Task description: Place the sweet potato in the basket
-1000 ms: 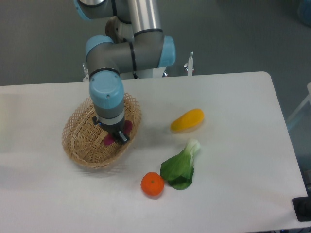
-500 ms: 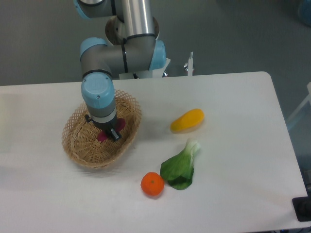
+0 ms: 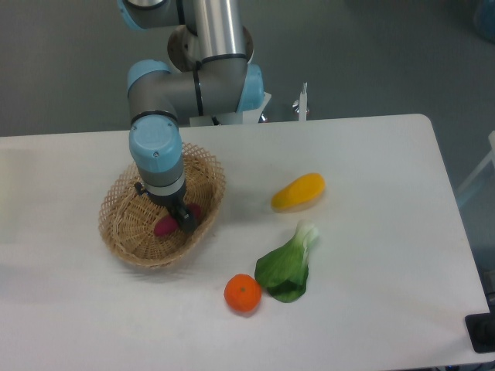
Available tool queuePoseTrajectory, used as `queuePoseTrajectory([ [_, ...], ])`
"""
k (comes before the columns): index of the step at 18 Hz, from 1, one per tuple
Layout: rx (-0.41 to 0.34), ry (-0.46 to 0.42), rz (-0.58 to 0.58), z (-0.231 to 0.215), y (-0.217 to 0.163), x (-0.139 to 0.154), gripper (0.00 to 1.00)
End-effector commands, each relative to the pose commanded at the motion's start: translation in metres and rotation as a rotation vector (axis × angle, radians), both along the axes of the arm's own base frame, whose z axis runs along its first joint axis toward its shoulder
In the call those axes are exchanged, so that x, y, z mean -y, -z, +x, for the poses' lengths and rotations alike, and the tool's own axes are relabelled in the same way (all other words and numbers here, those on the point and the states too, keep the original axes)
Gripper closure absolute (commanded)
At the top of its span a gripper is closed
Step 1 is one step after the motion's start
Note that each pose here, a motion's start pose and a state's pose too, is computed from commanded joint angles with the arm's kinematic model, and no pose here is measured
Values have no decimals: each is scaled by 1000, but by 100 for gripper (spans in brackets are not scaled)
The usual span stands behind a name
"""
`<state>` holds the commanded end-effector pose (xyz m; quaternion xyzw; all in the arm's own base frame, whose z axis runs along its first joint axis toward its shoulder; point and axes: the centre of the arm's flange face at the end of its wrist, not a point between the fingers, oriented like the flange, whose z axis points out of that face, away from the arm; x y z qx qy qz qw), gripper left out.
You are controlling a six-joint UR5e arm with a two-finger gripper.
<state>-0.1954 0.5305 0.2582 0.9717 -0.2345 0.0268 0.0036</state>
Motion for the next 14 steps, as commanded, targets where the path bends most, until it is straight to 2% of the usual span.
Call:
queuePoseTrajectory([
  [7,-78,-133,90,-102,-52,14,0],
  [11,-112,-104,116,-153,-68,26,0],
  [14,-128,-50,121,-184,-74,38,0],
])
